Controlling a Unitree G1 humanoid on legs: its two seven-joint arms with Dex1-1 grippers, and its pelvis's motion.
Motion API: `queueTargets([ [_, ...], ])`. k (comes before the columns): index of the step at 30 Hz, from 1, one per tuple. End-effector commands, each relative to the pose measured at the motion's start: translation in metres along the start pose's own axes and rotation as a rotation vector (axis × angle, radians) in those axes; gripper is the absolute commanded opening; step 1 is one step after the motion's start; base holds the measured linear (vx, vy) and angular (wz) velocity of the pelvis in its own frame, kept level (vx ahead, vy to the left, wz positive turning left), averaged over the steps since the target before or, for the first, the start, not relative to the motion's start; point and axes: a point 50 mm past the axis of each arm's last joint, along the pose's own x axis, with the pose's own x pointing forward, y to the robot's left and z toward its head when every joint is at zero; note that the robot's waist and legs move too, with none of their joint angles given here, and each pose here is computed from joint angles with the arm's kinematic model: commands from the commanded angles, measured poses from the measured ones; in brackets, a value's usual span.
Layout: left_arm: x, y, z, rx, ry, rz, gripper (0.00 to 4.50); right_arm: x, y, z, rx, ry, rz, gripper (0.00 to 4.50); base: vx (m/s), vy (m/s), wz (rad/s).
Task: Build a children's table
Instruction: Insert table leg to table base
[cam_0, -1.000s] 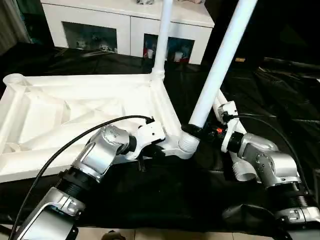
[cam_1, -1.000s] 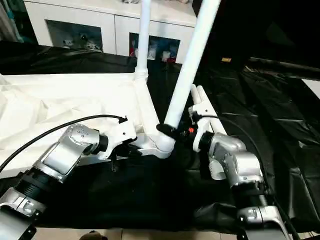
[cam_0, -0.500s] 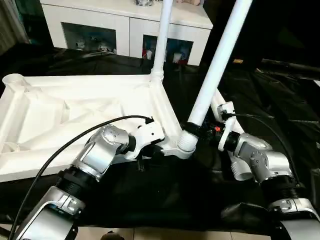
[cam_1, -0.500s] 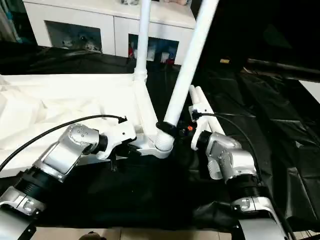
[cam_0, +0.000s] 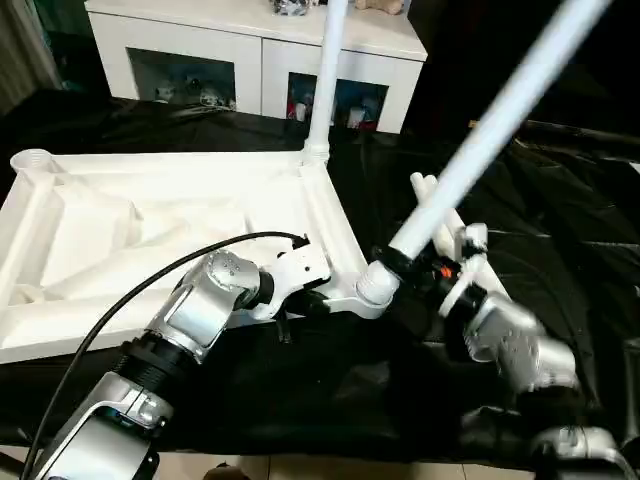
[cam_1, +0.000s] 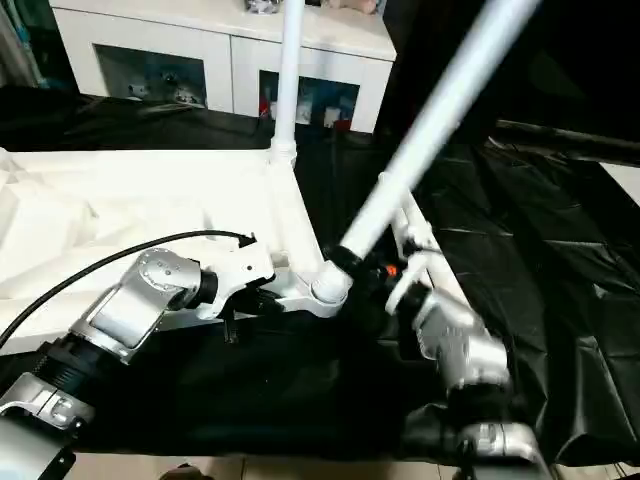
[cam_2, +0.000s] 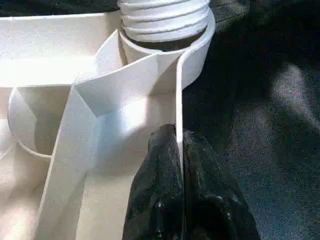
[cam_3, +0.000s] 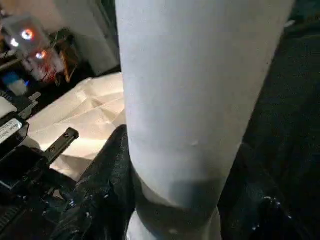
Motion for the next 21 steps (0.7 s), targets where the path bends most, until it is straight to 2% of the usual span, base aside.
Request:
queueTargets([
  [1,-0.001,0.003,0.011,0.028,-0.051,0.002,0.00,-0.013,-0.009,-0.014,-0.004,0.064,-0.089,1.87,0.000,0.000,0.00],
  [4,-0.003,0.004,0.011,0.035,-0.047,0.002,0.00,-0.017,0.000,-0.022,-0.079,0.100,-0.071,1.86,0.000,0.000,0.00],
  [10,-0.005,0.003,0.010,0.051,-0.036,-0.008,0.00,-0.017,0.010,-0.025,-0.166,0.207,0.017,1.86,0.000,0.000,0.00],
  [17,-0.005,0.001,0.008,0.083,-0.019,-0.020,0.00,-0.007,0.009,-0.006,-0.259,0.373,0.158,1.86,0.000,0.000,0.00],
  [21,-0.003,-0.002,0.010,0.091,-0.021,-0.033,0.00,-0.007,0.008,-0.004,-0.267,0.430,0.195,1.86,0.000,0.000,0.00],
])
